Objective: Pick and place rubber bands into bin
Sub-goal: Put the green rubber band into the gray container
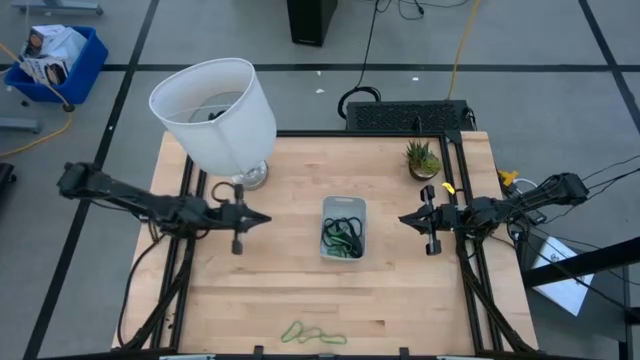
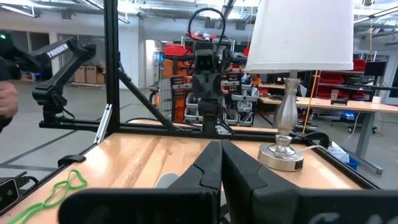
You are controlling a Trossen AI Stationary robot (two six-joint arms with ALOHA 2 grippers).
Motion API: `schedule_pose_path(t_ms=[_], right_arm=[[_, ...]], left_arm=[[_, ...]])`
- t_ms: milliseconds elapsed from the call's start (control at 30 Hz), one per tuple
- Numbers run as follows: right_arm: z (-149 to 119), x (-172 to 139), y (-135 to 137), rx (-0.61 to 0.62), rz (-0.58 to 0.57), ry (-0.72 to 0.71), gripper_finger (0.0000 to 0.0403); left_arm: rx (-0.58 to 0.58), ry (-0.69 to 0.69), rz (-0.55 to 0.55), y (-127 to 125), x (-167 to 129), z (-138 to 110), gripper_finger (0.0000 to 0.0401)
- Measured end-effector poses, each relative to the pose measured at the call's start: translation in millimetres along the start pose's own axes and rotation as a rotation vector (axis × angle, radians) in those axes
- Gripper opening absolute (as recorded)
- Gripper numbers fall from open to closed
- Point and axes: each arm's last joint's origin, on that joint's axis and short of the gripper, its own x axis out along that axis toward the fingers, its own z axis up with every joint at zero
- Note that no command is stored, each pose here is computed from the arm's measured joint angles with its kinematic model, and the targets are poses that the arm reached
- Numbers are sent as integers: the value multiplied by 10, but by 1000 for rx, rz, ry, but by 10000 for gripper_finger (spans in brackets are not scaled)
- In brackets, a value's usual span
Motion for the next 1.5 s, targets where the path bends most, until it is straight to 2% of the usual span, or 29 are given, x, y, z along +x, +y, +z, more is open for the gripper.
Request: schedule_pose_path(t_ms=[200,533,767,933,1200,1500], right_arm=[[0,0,0,0,0,0,0],[0,0,-1,-30,-3,0,0],[4,0,-1,-102,-4,-4,0],[4,0,0,-105,0,-4,0],[0,0,0,-134,0,0,0],[7,0,-1,-181,-1,-7,0]], left_arm=[[-15,-32,6,-5,-202,-222,2],[27,-20,-11,-37,-289,-541,1],[39,-4,-12,-35,-287,-557,3],[-12,19,-11,-34,-286,-580,13],[-3,87,-17,-40,-289,-648,3],[-49,88,-14,-40,-289,-648,29]])
